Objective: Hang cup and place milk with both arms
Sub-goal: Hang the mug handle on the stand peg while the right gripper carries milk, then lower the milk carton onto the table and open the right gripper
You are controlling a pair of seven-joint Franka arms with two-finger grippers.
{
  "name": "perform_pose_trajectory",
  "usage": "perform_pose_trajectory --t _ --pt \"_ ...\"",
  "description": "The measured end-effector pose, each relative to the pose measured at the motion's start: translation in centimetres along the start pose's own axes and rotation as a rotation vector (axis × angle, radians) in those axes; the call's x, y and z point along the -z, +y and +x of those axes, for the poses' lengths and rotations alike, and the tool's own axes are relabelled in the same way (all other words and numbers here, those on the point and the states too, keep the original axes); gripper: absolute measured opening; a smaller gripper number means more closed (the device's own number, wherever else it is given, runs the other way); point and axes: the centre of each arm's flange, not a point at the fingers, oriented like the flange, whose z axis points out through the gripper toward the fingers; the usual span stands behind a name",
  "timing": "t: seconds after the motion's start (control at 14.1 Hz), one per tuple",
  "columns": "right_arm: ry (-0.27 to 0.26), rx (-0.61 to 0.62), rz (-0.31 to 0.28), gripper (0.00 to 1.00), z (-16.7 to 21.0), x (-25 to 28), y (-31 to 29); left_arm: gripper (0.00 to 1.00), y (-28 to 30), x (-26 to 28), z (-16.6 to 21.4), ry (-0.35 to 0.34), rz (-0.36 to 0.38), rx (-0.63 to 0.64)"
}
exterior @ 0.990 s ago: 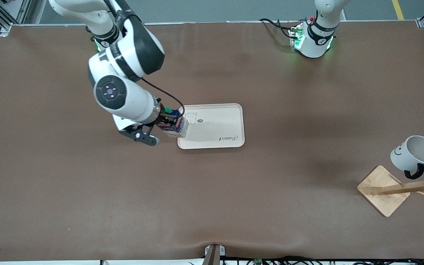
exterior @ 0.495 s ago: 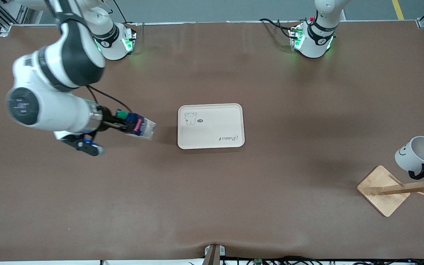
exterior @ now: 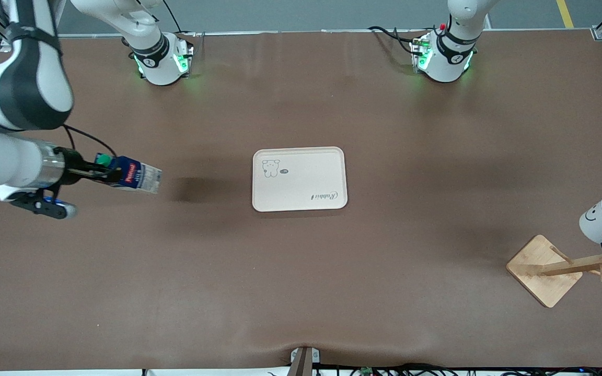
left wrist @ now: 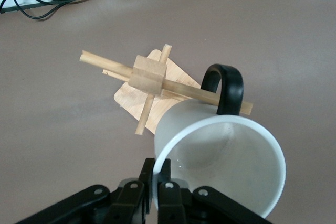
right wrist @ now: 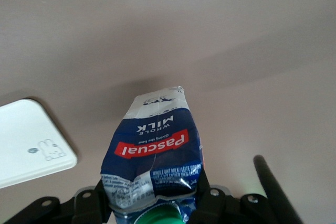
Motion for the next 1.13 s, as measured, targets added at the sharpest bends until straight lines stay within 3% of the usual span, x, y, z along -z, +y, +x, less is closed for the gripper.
perform_pose_trajectory --t 0.21,0.42,0.71,0.99,1.13 --pt "-0.014 0.002 -0.010 0.61 1.4 -1.1 4.8 0.07 -0.9 -1.2 -0.1 -0.004 -0.006 -0.015" --pt "-0.010 0.043 -0.008 0.61 2.6 -3.1 8.2 0.18 -0.9 -2.1 0.3 0.011 -0.008 -0.020" --pt "0.048 0.098 0.020 0.61 3.1 -7.1 12.9 0.56 2.6 -1.3 2.3 0.026 -0.012 0.052" --pt "0.059 0.099 0.029 0.61 2.4 -10.8 15.0 0.96 8.4 0.5 3.5 -0.013 -0.020 0.216" --pt "0.058 0.098 0.029 0.61 2.4 -11.7 15.0 1.00 10.9 1.3 3.7 -0.044 -0.018 0.275"
